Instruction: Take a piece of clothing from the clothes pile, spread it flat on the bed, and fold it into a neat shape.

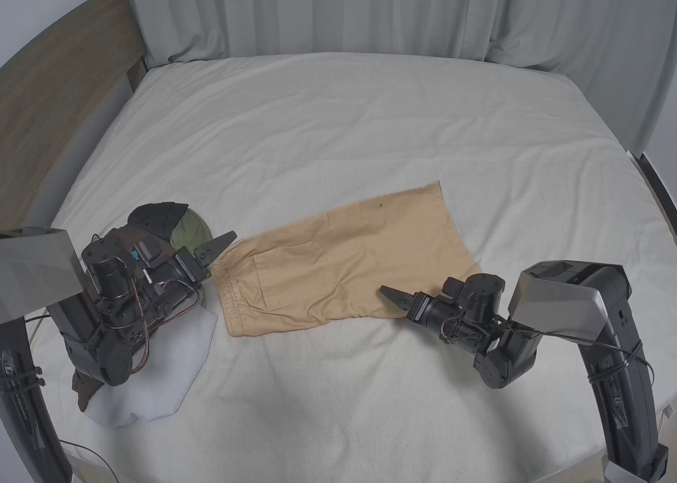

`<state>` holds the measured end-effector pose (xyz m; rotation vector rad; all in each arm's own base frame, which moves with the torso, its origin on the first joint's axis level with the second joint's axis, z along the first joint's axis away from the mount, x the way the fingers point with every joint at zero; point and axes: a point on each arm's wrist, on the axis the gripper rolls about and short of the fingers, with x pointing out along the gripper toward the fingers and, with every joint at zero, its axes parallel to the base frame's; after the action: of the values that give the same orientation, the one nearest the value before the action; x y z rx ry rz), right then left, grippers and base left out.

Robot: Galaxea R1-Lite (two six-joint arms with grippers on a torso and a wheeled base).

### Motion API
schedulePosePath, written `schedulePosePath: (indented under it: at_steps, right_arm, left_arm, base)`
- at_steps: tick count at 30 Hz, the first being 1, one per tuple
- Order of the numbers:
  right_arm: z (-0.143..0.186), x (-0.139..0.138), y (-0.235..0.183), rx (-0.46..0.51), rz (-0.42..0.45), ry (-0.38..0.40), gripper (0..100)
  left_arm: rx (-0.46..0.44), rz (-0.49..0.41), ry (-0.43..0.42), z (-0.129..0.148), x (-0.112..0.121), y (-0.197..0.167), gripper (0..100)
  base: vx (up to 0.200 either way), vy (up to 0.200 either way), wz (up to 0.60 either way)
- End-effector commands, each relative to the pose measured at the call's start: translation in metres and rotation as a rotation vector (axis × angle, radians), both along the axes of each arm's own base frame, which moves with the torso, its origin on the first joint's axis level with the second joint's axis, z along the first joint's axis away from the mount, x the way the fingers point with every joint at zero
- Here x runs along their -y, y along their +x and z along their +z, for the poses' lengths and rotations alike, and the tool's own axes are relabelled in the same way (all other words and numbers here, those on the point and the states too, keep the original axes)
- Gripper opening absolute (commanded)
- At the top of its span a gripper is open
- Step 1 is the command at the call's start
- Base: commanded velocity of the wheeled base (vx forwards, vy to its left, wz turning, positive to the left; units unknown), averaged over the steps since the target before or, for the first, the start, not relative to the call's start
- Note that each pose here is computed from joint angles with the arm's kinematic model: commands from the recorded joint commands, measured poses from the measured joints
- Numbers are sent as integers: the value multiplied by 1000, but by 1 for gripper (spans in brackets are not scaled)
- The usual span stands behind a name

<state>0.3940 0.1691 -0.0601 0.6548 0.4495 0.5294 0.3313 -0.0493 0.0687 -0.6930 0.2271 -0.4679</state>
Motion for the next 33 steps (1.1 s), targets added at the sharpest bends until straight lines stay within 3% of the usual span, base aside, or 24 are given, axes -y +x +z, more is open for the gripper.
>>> schedulePosePath:
  at_steps: [1, 4, 5, 20, 33]
  right_arm:
    - [-3, -1, 1, -3, 0, 3, 100]
    - [-3, -1, 1, -4, 0, 3, 100]
    - [-3, -1, 0, -4, 0, 3, 0]
    - [-6, 1, -2, -9, -4, 2, 0]
    - [12, 21, -43, -39, -9, -13, 0]
  left_arm:
    - [-1, -5, -1, 0, 2, 0, 100]
    - [-3, -8, 0, 0, 3, -1, 100]
    - [-3, -8, 0, -1, 3, 0, 100]
    - [-2, -23, 8, -2, 1, 0, 100]
    - [4, -29, 19, -2, 3, -1, 100]
  base:
    - [0, 0, 0]
    - [0, 0, 0]
    - [0, 0, 0]
    - [0, 0, 0]
    - [0, 0, 0]
